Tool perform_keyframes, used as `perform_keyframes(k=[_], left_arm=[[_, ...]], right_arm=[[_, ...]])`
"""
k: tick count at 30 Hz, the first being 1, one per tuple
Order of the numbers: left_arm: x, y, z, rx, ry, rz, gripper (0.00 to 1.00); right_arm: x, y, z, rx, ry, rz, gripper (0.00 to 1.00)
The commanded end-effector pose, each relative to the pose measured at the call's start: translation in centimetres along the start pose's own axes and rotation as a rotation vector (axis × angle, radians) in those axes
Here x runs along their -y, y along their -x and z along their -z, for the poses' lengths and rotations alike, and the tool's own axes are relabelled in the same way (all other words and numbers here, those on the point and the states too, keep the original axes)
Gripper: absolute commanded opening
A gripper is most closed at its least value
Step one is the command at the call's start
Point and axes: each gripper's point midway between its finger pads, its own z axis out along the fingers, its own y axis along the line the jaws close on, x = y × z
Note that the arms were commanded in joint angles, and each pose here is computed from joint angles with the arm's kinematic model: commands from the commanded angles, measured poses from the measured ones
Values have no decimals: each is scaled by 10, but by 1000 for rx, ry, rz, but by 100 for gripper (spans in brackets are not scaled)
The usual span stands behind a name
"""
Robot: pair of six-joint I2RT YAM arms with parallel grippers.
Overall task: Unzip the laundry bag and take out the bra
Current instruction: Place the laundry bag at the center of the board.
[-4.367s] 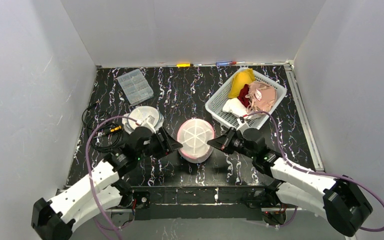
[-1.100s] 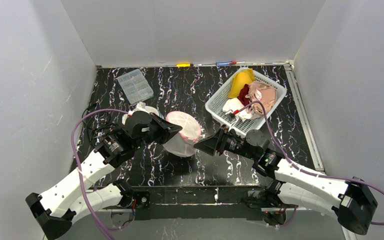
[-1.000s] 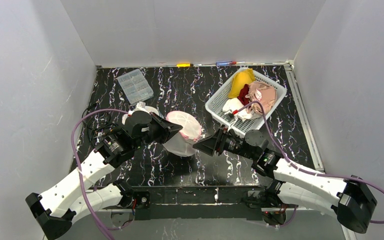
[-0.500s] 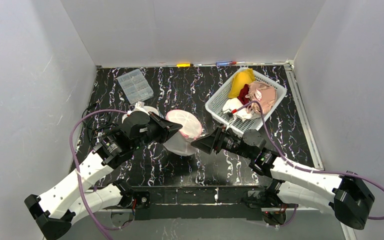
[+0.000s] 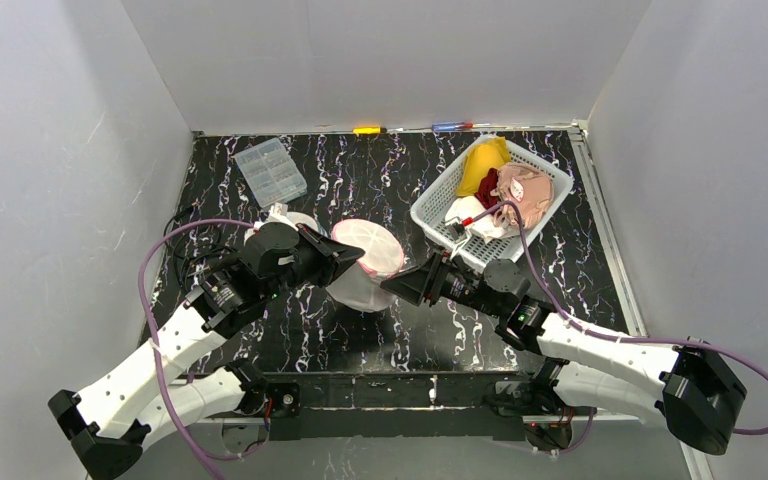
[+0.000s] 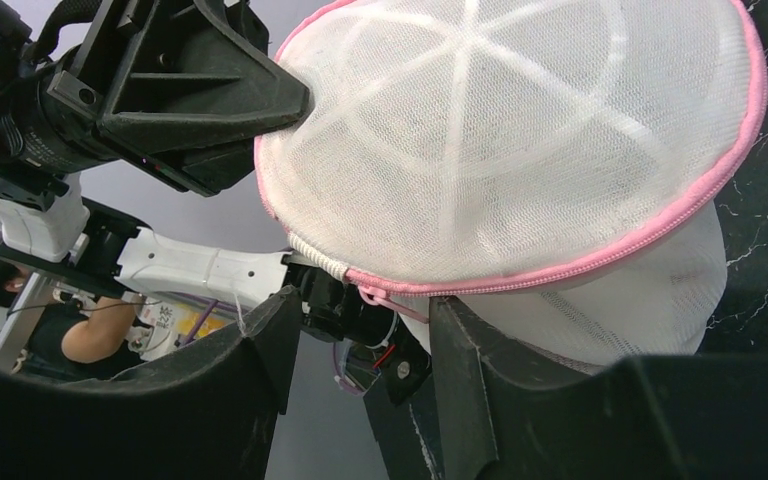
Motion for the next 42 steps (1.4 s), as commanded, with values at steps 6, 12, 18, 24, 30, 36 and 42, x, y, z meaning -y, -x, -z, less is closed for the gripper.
perform_keyframes(k=[6, 12, 18, 24, 30, 36, 42], left_arm=[[23, 6, 12, 20, -76, 12, 0], [21, 6, 12, 18, -72, 11, 0], [19, 6, 12, 19, -71, 12, 0], [17, 5, 12, 19, -71, 13, 0], [14, 5, 12, 18, -69, 14, 0], [1, 2, 11, 4, -37, -6, 0], [-24, -10, 2, -51, 7, -50, 0]], right_arm=[[-13, 9, -1, 45, 46, 11, 48], [-8, 7, 1, 45, 31, 6, 41], [-7, 7, 1, 47, 27, 6, 32], [-6, 7, 2, 48, 23, 5, 23], [-6, 6, 4, 48, 18, 11, 11], [9, 0, 10, 8, -64, 52, 1], [42, -12, 25, -81, -242, 148, 1]])
